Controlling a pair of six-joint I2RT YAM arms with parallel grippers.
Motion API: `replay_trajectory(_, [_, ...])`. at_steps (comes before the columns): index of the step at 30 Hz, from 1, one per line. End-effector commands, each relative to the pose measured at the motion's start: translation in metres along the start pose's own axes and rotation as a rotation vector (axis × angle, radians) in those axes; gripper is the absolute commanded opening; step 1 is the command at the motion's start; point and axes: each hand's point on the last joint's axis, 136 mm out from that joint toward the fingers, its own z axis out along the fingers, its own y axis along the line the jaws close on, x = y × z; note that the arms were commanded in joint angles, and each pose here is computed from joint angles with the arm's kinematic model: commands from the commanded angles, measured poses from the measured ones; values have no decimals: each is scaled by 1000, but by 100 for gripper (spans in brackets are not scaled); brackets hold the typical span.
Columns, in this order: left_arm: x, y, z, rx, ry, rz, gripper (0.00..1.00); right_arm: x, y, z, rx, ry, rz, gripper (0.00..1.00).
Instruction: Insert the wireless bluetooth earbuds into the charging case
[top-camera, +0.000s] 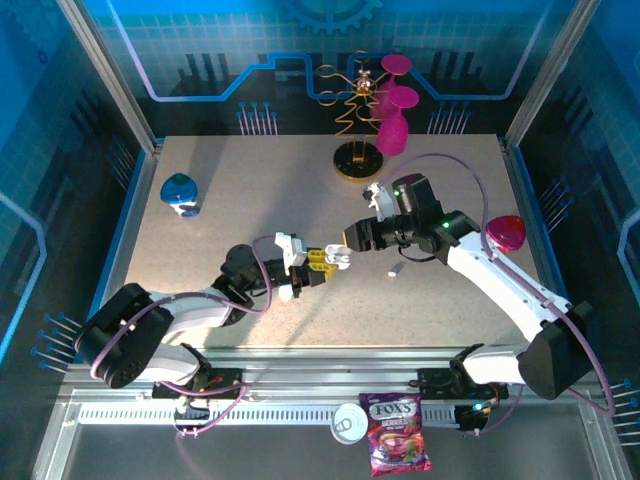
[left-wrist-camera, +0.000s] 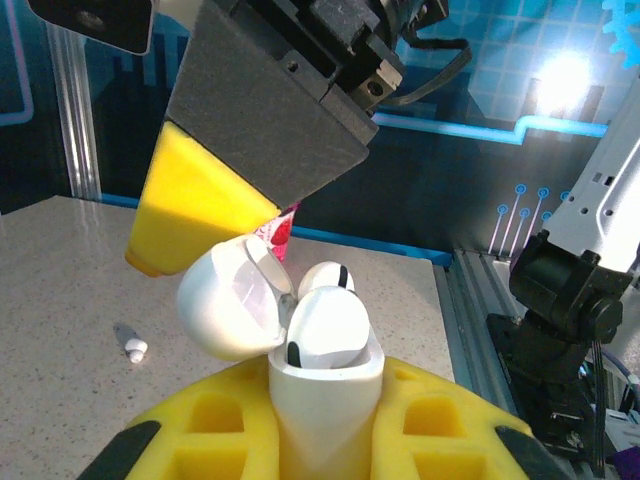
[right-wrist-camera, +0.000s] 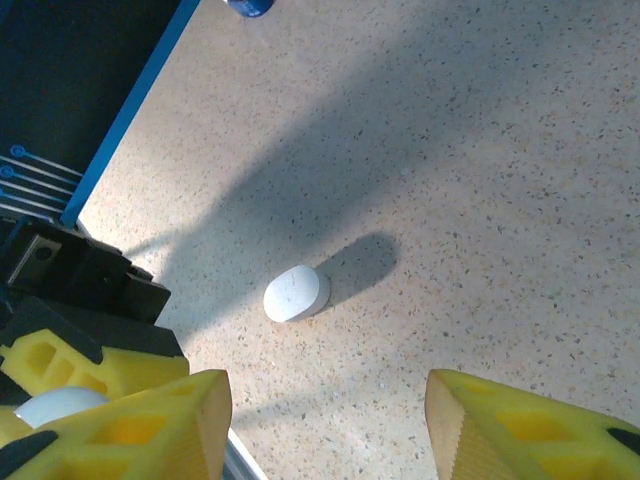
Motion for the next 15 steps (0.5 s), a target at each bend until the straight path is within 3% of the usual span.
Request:
replay_trajectory(1, [-9, 3, 0, -24, -32, 54, 5, 17, 14, -8, -66, 86, -48, 54])
replay_trajectory(8, [-8, 16, 2, -85, -20, 29, 4, 24, 26, -25, -98, 58, -135, 56])
replay_trajectory(15, [-12, 6, 4, -17, -10, -13, 5, 15, 47, -50, -158, -142, -335, 58])
